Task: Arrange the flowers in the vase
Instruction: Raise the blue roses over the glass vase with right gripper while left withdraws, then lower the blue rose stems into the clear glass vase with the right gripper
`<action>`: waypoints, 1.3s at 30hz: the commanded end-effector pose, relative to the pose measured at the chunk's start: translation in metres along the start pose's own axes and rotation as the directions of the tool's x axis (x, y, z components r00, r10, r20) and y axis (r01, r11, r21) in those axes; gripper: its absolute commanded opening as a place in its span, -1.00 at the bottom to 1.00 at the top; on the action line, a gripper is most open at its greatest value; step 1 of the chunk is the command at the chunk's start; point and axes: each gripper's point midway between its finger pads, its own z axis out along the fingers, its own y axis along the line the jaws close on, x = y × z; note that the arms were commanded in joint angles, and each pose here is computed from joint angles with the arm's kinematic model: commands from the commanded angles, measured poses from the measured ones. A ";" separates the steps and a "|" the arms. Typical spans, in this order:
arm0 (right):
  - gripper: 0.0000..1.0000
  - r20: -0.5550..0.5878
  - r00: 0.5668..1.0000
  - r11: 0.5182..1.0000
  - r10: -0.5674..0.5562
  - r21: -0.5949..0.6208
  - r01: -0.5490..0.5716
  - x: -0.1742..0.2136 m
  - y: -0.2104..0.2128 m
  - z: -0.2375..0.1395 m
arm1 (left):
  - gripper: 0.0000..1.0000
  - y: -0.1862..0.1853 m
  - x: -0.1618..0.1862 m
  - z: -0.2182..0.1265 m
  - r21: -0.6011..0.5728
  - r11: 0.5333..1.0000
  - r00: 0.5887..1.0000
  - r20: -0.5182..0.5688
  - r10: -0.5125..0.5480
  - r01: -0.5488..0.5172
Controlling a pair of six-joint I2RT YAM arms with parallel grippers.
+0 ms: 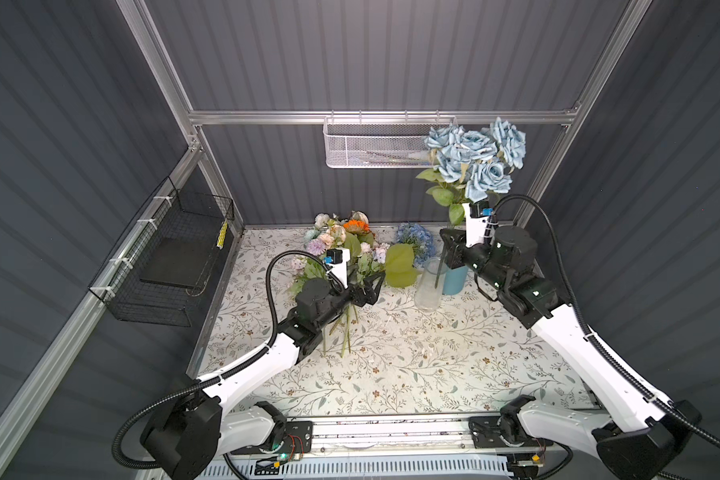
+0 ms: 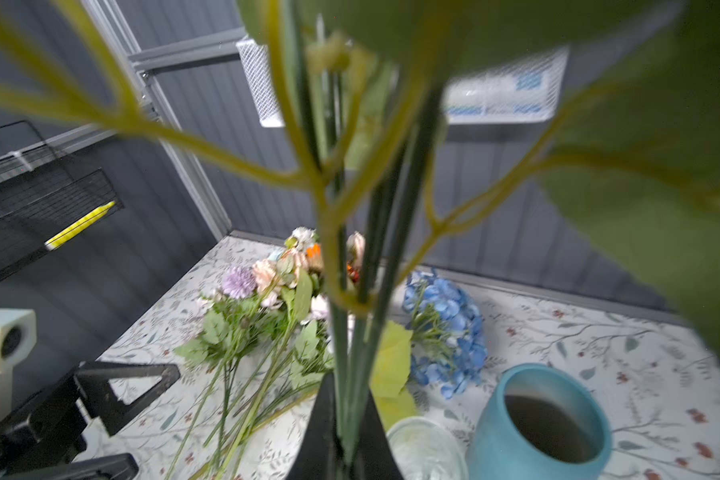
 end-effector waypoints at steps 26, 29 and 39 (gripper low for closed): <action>-1.00 -0.076 0.991 0.992 -0.108 0.060 0.113 0.074 -0.020 0.076 | 0.99 0.057 0.024 -0.010 -0.235 0.969 0.996 -0.042 -0.084 0.072; -1.00 -0.126 0.989 0.993 -0.081 0.076 0.091 0.101 -0.026 0.077 | 0.99 0.076 0.015 -0.015 -0.264 0.956 0.991 -0.017 -0.134 0.125; -1.00 -0.245 0.969 0.991 -0.044 0.109 0.072 0.158 -0.037 0.068 | 0.99 0.130 -0.013 -0.048 -0.407 0.898 0.986 0.069 -0.154 0.169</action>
